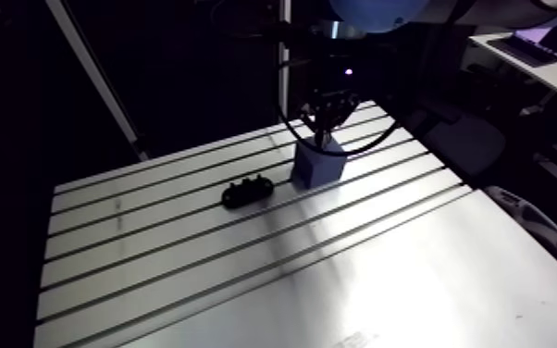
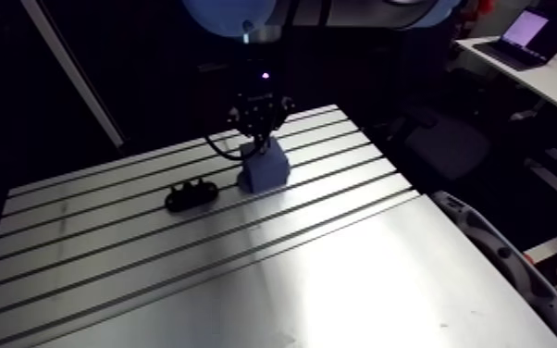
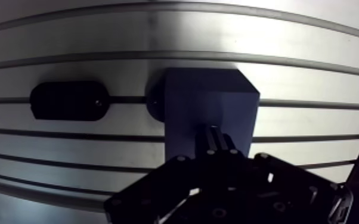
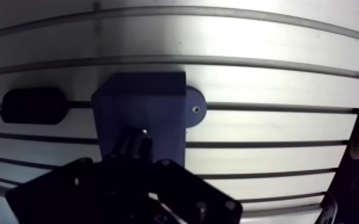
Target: Pick up the M10 bolt and insert it into the hex recess until seated.
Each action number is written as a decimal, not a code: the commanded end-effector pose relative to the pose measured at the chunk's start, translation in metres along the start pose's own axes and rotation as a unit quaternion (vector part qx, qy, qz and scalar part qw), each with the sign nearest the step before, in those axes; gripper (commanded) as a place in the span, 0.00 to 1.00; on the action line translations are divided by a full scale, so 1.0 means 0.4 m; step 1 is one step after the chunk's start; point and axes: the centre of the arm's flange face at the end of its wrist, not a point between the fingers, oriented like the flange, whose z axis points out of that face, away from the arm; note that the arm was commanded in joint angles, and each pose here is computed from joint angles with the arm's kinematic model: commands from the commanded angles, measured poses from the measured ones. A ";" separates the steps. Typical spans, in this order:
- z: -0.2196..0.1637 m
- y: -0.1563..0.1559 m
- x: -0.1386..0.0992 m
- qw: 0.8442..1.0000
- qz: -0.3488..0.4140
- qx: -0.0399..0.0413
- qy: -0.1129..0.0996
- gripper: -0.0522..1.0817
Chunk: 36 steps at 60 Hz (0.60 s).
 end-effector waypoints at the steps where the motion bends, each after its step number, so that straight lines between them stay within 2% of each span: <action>1: -0.015 0.001 -0.002 1.000 -0.003 -0.001 0.002 0.98; 13: -0.029 -0.004 -0.007 1.000 -0.004 -0.002 0.005 0.98; 15: -0.031 -0.005 -0.008 1.000 -0.004 -0.002 0.006 0.96; 16: -0.031 -0.004 -0.008 1.000 -0.004 -0.003 0.006 0.89; 17: -0.031 -0.004 -0.008 1.000 -0.004 -0.003 0.006 0.89; 18: -0.032 -0.006 -0.008 1.000 -0.004 -0.004 0.007 0.69; 19: -0.032 -0.006 -0.008 1.000 -0.004 -0.004 0.007 0.69; 20: -0.033 -0.006 -0.007 1.000 -0.005 -0.003 0.005 0.35; 21: -0.033 -0.006 -0.007 1.000 -0.005 -0.003 0.005 0.35; 22: -0.035 -0.007 -0.005 1.000 -0.005 -0.002 0.002 0.07; 26: -0.033 -0.007 -0.013 1.000 -0.003 -0.003 -0.005 0.05; 36: -0.055 -0.006 -0.013 1.000 -0.003 -0.007 0.002 0.05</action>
